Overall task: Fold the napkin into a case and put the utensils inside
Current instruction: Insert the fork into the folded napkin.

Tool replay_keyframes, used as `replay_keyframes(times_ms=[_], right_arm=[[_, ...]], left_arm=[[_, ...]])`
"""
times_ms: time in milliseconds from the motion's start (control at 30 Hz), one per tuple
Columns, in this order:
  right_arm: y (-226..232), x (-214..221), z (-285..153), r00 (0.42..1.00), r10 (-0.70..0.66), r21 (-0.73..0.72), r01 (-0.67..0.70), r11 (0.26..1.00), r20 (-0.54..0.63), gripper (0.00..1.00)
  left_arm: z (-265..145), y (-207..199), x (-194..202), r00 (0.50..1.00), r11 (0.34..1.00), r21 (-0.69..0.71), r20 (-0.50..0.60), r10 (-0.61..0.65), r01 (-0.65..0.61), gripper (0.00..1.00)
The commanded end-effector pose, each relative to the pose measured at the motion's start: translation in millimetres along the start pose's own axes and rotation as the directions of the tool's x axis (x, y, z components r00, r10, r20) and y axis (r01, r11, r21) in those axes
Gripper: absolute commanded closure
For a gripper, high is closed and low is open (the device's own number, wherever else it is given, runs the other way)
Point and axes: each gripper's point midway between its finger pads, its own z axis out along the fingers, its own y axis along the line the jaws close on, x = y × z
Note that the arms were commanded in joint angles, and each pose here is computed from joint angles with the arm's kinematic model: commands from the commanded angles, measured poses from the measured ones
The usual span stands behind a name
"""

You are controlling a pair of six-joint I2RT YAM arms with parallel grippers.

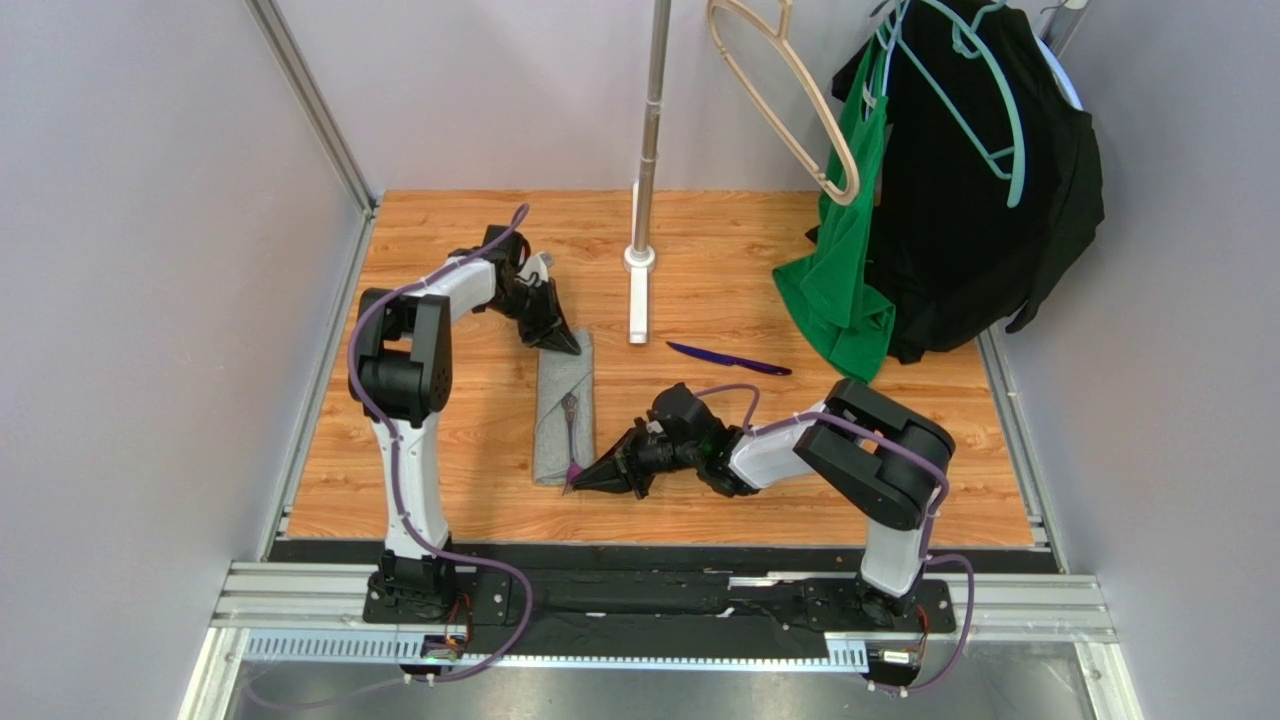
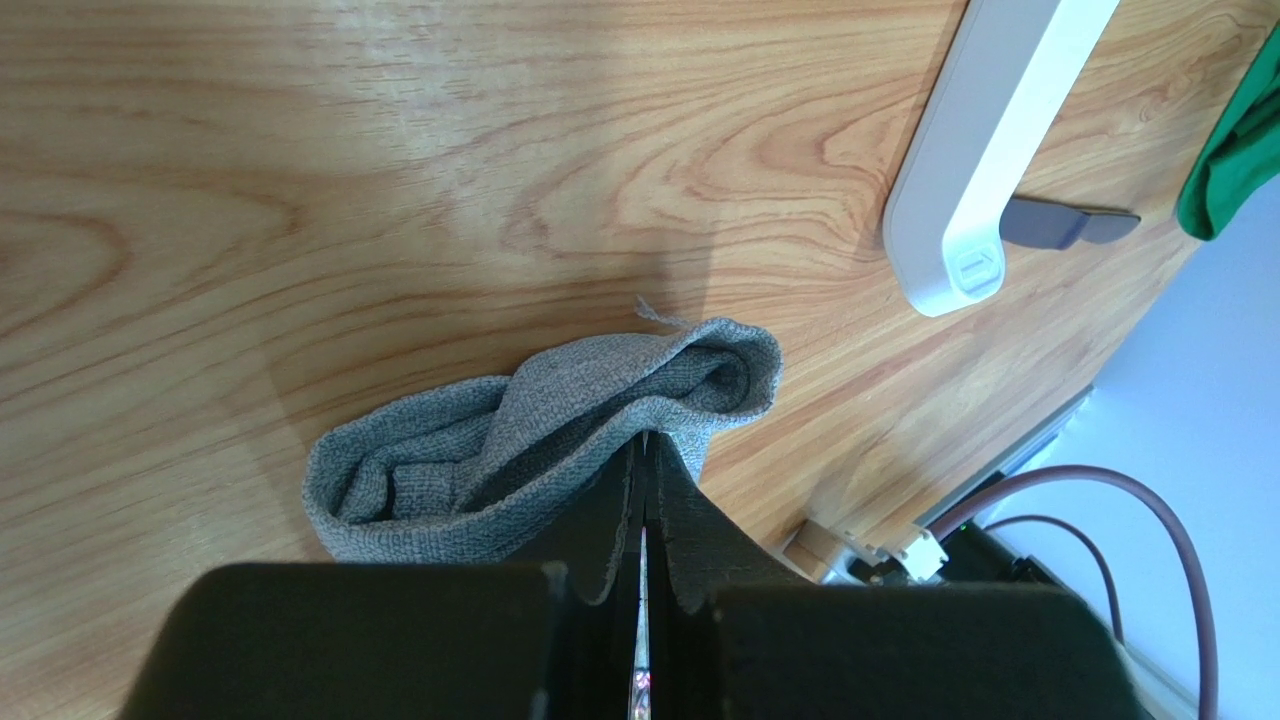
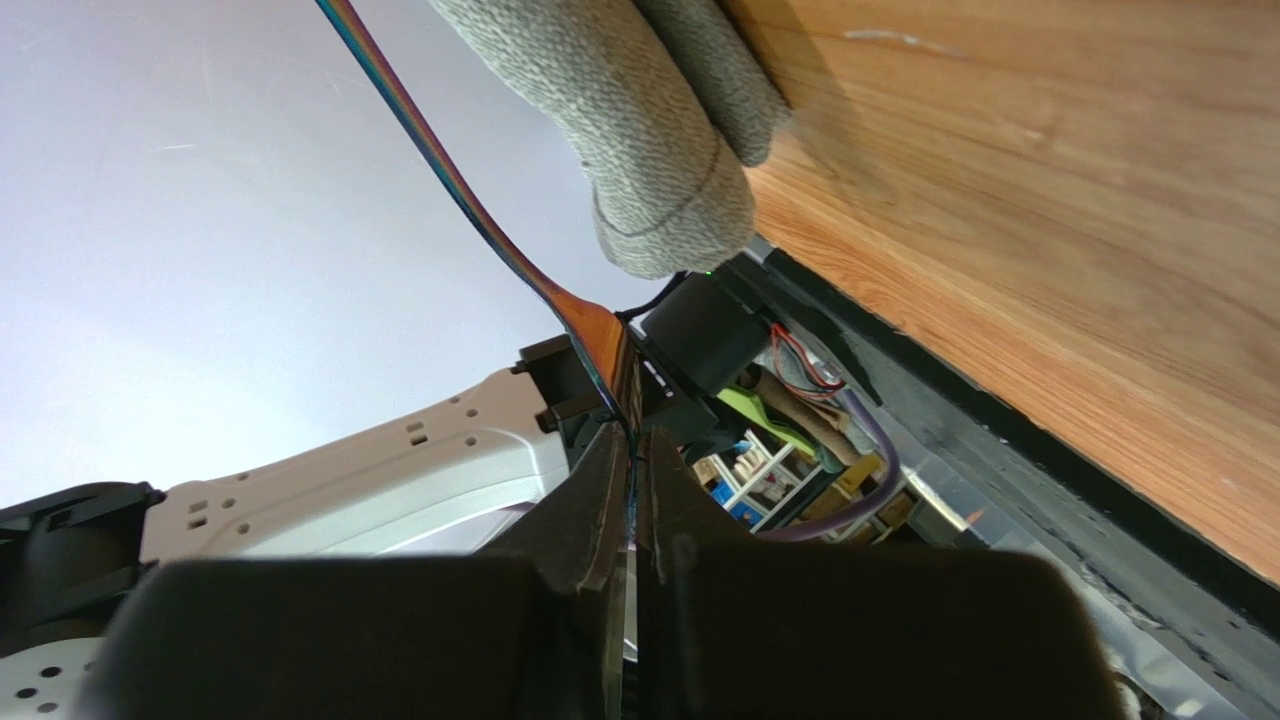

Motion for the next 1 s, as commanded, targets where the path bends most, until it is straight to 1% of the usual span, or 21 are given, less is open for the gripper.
replay_keyframes(times_ms=[0,200,267,500,667,767,967], right_arm=[[9.5,-0.6,4.1,0.998,0.049,-0.009,-0.049,0.999,-0.033,1.0],[10.0,-2.4,3.9,0.997,0.063,-0.015,-0.064,0.998,-0.046,1.0],[0.7,-3.6,-0.3,0.996,0.085,-0.005,-0.085,0.996,-0.032,1.0],[-7.1,-3.9,-6.7,0.995,0.101,-0.015,-0.101,0.995,-0.022,1.0],[-14.4,-3.1,-0.3,0.993,0.112,0.003,-0.112,0.994,-0.031,1.0],[-13.5,-4.0,-0.2,0.991,0.13,-0.011,-0.13,0.991,-0.04,1.0],[-24.0,-3.3,-1.9,0.988,0.154,0.029,-0.153,0.988,-0.032,1.0]], left_arm=[[7.9,0.7,6.4,1.0,1.0,-0.006,-0.01,0.028,-0.028,1.0],[10.3,3.9,7.1,1.0,1.0,-0.013,-0.012,0.023,-0.023,1.0],[11.3,4.8,6.6,1.0,1.0,-0.015,-0.012,0.024,-0.024,1.0],[12.0,5.9,6.0,1.0,0.999,-0.022,-0.016,0.023,-0.023,1.0],[10.3,5.0,5.7,1.0,0.999,-0.022,-0.012,0.027,-0.027,1.0],[9.8,5.9,8.0,1.0,0.999,-0.025,-0.016,0.023,-0.024,1.0],[5.4,4.4,5.9,0.999,0.999,-0.031,0.014,0.032,-0.031,1.0]])
